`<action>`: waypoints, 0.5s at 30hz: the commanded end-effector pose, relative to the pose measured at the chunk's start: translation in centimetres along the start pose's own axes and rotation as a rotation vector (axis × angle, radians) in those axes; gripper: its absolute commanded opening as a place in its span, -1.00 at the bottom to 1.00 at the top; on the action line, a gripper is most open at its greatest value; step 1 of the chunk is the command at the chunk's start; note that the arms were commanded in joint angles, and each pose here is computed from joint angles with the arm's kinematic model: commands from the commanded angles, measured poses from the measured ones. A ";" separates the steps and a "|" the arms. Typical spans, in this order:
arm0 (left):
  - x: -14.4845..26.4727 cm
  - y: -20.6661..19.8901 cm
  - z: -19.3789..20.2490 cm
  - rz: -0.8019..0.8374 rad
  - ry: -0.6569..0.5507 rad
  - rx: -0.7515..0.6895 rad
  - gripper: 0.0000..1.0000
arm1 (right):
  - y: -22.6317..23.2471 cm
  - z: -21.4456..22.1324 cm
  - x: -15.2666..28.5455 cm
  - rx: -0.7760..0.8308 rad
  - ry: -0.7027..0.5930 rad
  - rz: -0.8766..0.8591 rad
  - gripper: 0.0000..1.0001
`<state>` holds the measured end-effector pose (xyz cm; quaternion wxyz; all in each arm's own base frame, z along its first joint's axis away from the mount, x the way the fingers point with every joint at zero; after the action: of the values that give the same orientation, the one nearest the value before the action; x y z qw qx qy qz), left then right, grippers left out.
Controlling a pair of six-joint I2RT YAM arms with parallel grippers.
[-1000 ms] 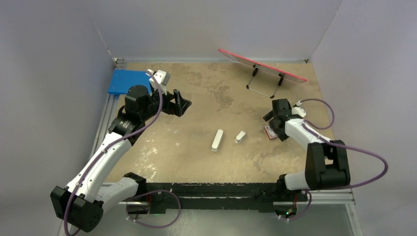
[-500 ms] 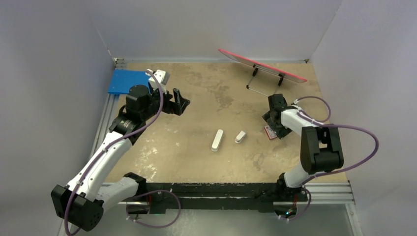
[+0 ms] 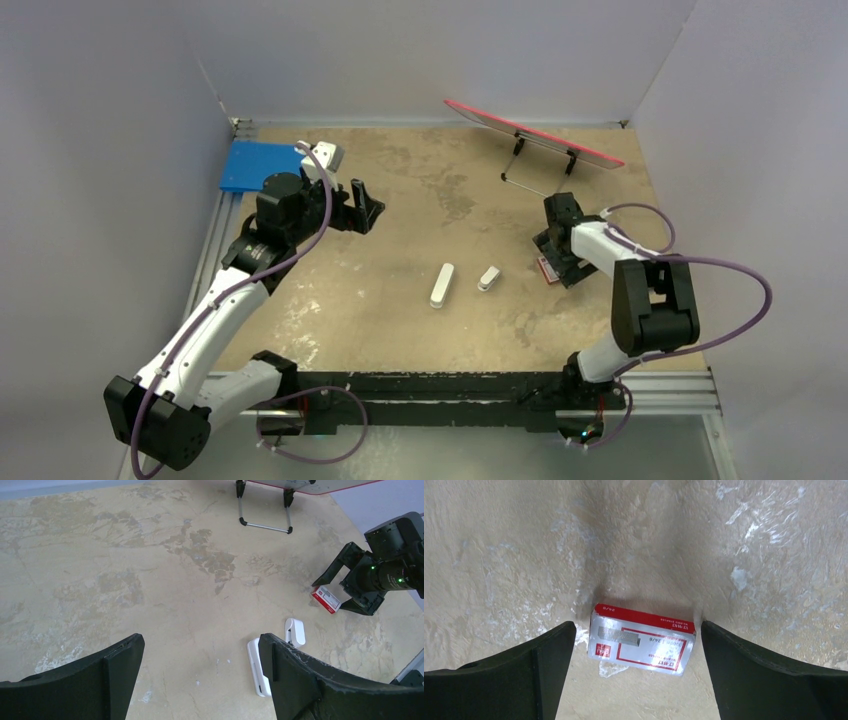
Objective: Load the staples into the stapler
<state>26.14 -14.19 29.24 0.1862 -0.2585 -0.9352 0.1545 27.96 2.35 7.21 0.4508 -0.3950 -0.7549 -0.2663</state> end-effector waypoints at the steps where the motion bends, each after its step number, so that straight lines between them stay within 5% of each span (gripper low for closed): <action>1: 0.2 -0.1 -1.0 -0.004 -0.038 0.004 0.70 | -0.2 0.4 0.9 -0.039 0.018 -0.009 0.95; 8: 0.0 0.3 -0.9 -0.034 -0.036 0.009 0.70 | 0.2 0.8 0.3 -0.036 0.028 -0.024 0.49; 15: 0.0 0.5 -0.9 -0.051 -0.036 0.013 0.69 | 2.0 0.9 2.2 0.020 -0.044 -0.088 0.43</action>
<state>26.35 -13.84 28.88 0.1915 -0.2408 -0.9393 0.1522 27.95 3.80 7.32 0.4521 -0.3759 -0.7602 -0.2762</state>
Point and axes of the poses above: each gripper's point midway between its finger pads, its own x axis back along the fingers, its own y axis along the line the jaws close on, z = x × y, the point moved 6 cm from there along x, back along the fingers, and after that the axes turned 7 degrees about x, right-handed, at the moved point
